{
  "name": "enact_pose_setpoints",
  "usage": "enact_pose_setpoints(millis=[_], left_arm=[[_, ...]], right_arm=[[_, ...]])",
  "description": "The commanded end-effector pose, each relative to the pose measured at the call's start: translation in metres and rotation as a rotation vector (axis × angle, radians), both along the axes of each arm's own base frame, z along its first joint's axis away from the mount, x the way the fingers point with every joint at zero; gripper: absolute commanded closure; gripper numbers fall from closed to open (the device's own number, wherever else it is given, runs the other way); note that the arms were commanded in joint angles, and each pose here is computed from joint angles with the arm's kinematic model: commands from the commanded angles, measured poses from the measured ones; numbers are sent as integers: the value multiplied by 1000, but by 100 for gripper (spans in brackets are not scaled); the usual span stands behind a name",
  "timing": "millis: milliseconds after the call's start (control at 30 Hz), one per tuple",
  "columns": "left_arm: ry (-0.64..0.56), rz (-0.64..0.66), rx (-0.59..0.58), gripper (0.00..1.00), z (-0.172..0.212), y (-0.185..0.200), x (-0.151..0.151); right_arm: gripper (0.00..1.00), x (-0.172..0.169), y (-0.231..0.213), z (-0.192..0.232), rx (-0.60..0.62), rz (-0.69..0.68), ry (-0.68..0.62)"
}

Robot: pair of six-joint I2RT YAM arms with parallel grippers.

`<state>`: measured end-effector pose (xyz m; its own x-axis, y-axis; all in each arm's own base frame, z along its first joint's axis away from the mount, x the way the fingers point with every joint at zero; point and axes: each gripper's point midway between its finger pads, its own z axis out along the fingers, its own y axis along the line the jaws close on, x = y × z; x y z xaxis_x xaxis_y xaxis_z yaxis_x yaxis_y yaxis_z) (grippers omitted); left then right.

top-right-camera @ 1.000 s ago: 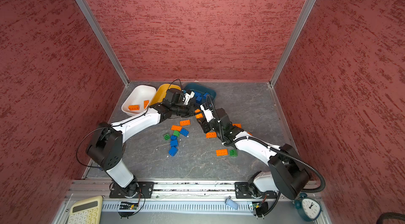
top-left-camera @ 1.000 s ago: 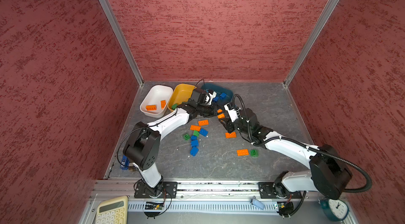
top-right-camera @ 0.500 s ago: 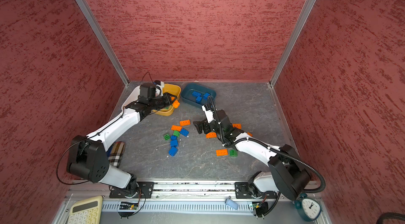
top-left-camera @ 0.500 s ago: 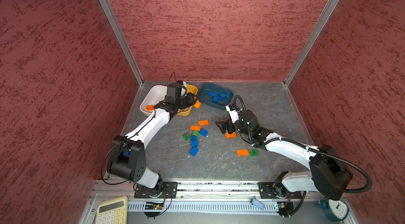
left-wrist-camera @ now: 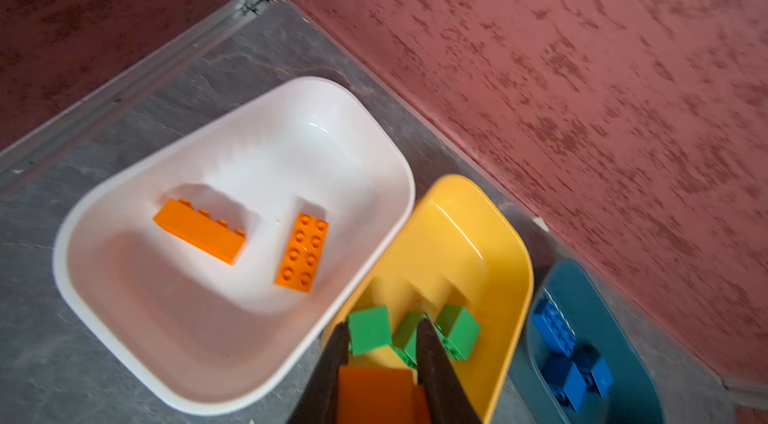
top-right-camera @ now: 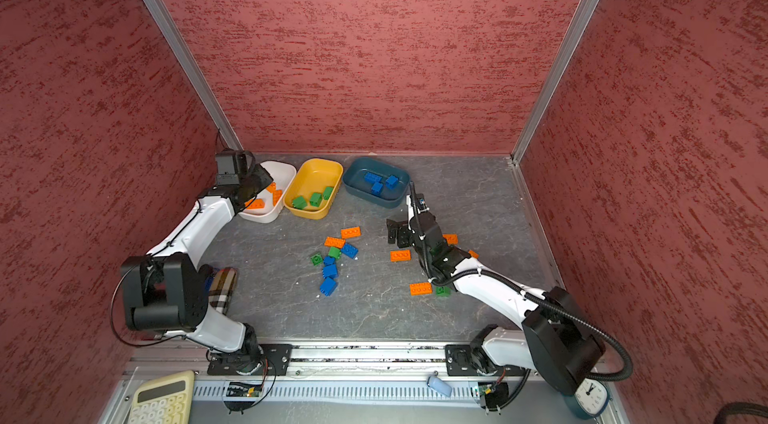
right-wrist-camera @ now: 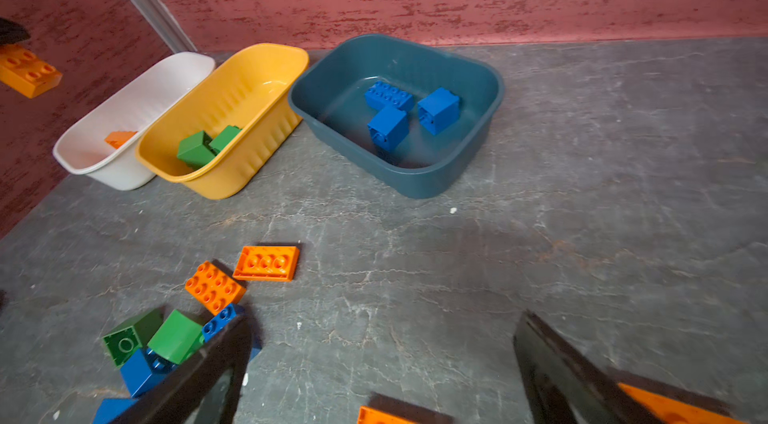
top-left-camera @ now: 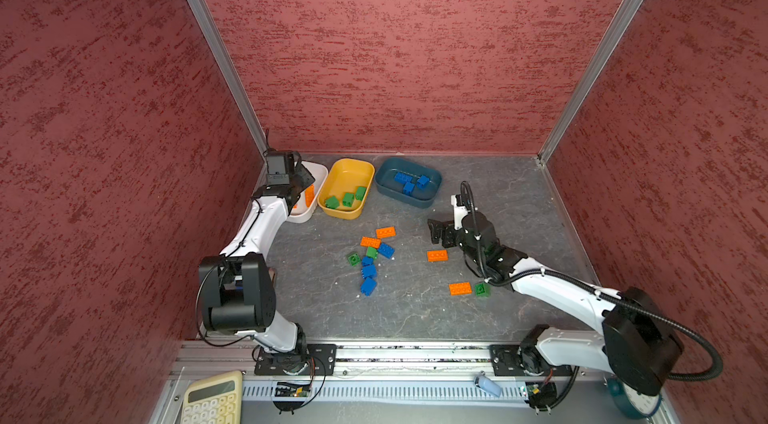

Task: Sort the legos into containers by color
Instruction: 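Carry the orange brick over the white tub with the left gripper while right draws back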

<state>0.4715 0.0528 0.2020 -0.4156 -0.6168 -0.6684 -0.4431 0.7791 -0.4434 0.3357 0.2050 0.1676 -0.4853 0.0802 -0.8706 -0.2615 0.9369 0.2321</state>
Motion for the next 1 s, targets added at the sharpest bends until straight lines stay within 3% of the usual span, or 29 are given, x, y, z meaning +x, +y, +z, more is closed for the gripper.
enact_pose_setpoints(millis=[0,200,400,467,567,633,833,967], left_arm=[[11,84,39,100,-10,35,18],[99,140,20,100,-45,66,49],[164,171,-16,98,-68,74,68],[172,193,-18,86,-75,77,70],[186,210,-29,47,-81,79,70],[188,197,-30,30,-80,74,70],[151,169,15,5,-65,62,68],[124,174,19,1,-55,55,64]], right_arm=[[1,0,-21,-4,-26,-114,39],[1,-19,-13,-25,-8,-35,141],[2,-27,-18,-42,13,-66,222],[2,-28,-19,-45,6,-74,234],[1,-31,-17,-51,-6,-62,260],[1,-33,-15,-56,-1,-53,282],[1,-37,-11,-77,2,-68,377],[2,-43,-6,-93,-8,-71,494]])
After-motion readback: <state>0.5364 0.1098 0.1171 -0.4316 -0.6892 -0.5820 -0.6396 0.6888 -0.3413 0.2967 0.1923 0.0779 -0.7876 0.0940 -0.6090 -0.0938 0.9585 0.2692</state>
